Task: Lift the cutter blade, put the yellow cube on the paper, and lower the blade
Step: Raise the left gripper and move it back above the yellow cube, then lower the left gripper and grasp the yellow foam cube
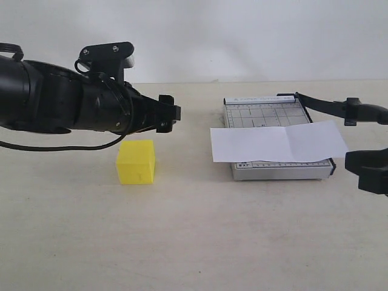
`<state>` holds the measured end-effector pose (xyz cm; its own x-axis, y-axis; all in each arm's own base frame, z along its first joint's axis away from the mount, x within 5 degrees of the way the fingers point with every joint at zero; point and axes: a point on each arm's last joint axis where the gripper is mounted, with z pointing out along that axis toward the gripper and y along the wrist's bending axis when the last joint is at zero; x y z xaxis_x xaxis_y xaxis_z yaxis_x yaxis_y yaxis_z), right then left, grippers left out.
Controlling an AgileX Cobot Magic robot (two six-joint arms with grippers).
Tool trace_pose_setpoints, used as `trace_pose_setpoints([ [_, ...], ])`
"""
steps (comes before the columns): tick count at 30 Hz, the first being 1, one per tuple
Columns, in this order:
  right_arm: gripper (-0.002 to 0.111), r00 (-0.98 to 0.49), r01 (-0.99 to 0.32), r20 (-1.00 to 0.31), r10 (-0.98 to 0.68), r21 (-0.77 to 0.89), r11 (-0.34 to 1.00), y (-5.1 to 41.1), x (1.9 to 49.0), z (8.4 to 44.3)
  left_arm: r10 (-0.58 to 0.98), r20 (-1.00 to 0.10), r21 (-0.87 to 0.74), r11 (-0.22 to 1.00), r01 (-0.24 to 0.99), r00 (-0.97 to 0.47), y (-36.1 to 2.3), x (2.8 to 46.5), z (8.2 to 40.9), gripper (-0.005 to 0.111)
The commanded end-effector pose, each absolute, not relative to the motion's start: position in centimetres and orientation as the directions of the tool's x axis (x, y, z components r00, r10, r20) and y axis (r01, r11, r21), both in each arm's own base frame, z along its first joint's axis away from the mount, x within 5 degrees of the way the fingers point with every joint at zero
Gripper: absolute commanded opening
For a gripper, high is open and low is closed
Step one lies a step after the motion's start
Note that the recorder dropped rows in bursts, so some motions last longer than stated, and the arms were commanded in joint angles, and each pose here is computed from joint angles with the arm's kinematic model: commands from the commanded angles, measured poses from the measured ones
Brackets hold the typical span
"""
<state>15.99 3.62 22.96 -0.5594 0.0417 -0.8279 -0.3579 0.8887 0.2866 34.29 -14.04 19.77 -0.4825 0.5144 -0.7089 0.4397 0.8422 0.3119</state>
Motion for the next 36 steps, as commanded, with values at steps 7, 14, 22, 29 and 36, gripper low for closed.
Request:
trace_pose_setpoints([
  [7,0.000,-0.554,-0.377,-0.832,0.027,0.280,0.883,3.7,15.9,23.1,0.587,-0.611,0.444,0.810,0.384,-0.532,-12.7,34.6,18.5,0.087],
  [14,0.000,-0.555,-0.382,-0.832,0.018,0.273,0.883,3.8,15.8,23.0,0.601,-0.566,0.442,0.799,0.408,-0.564,-12.8,34.9,16.2,0.087],
  [22,0.000,-0.555,-0.382,-0.832,0.018,0.273,0.883,3.8,15.8,23.0,0.602,-0.524,0.424,0.798,0.428,-0.603,-12.9,35.0,13.7,0.087],
  [29,0.000,-0.552,-0.381,-0.833,0.014,0.268,0.885,3.7,15.9,23.0,0.597,-0.510,0.405,0.802,0.439,-0.620,-13.1,35.1,12.6,0.087],
  [36,0.000,-0.551,-0.379,-0.834,0.013,0.264,0.887,3.7,15.9,23.0,0.592,-0.507,0.394,0.805,0.443,-0.626,-13.2,35.0,12.1,0.086],
])
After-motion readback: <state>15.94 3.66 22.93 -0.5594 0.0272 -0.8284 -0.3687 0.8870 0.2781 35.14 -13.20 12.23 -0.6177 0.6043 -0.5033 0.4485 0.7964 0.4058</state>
